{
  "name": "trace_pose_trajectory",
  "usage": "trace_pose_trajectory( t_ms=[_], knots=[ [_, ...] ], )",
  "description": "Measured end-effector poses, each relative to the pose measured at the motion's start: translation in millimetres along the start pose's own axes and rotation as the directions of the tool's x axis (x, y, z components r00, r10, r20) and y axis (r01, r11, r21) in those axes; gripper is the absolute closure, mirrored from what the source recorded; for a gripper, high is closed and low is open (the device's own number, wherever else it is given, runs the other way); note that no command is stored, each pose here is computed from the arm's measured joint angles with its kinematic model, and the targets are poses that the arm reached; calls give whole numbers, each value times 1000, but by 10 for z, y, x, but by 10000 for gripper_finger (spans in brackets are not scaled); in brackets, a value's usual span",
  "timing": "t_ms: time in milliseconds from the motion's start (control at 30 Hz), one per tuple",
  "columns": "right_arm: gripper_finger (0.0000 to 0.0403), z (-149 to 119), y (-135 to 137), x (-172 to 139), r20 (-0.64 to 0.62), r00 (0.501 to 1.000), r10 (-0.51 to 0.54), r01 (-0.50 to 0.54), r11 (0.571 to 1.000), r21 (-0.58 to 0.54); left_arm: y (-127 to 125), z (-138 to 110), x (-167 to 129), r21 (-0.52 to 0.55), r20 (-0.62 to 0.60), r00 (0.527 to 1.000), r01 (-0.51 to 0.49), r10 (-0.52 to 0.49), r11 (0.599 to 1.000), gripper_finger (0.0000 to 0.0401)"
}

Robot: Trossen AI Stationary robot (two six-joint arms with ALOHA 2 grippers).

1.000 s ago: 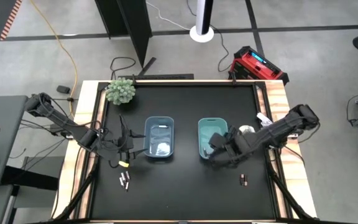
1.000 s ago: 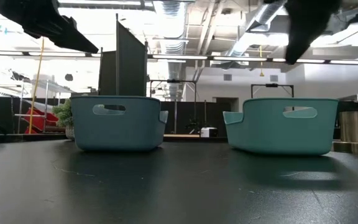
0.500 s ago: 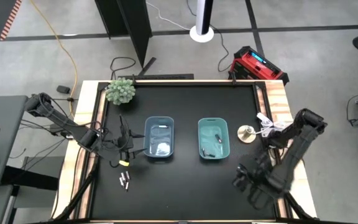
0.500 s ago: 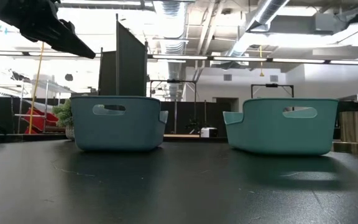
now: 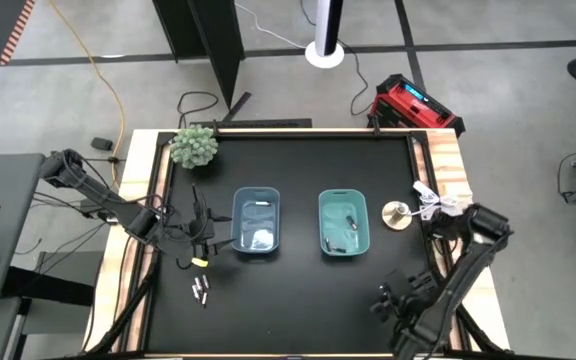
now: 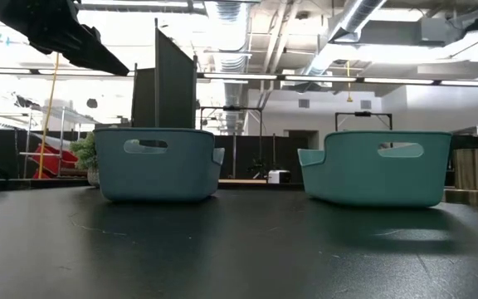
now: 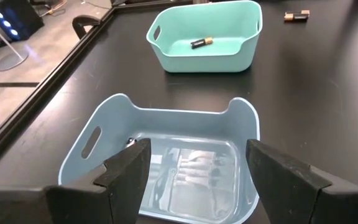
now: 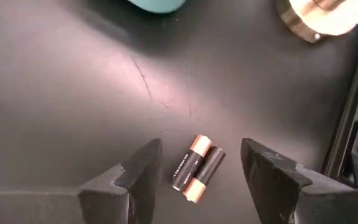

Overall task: Sort batteries
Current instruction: Put the big black battery into the green bin

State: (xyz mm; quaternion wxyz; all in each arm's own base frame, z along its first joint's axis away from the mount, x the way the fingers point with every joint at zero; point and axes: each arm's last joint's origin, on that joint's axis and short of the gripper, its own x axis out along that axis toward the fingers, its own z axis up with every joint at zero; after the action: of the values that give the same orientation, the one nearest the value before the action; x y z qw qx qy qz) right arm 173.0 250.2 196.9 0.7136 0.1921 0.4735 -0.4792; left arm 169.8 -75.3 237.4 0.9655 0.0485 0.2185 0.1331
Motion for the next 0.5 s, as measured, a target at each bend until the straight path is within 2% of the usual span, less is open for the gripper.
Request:
trace_pose_trajectory(
  t_ms=[200, 367, 500],
  knots=[
    [171, -80, 72, 151, 19, 996, -91, 91, 996, 5, 0, 1, 0, -1, 1, 1000, 0, 0, 1000, 140],
    [171, 134, 95, 170, 147, 986, -76, 75, 997, 12, -3, 9, 0, -4, 7, 1000, 2, -2, 1000, 140],
    [171, 346, 7, 129, 222, 974, -47, 51, 999, -12, -3, 13, 0, -4, 10, 1000, 3, -3, 1000, 140]
  ],
)
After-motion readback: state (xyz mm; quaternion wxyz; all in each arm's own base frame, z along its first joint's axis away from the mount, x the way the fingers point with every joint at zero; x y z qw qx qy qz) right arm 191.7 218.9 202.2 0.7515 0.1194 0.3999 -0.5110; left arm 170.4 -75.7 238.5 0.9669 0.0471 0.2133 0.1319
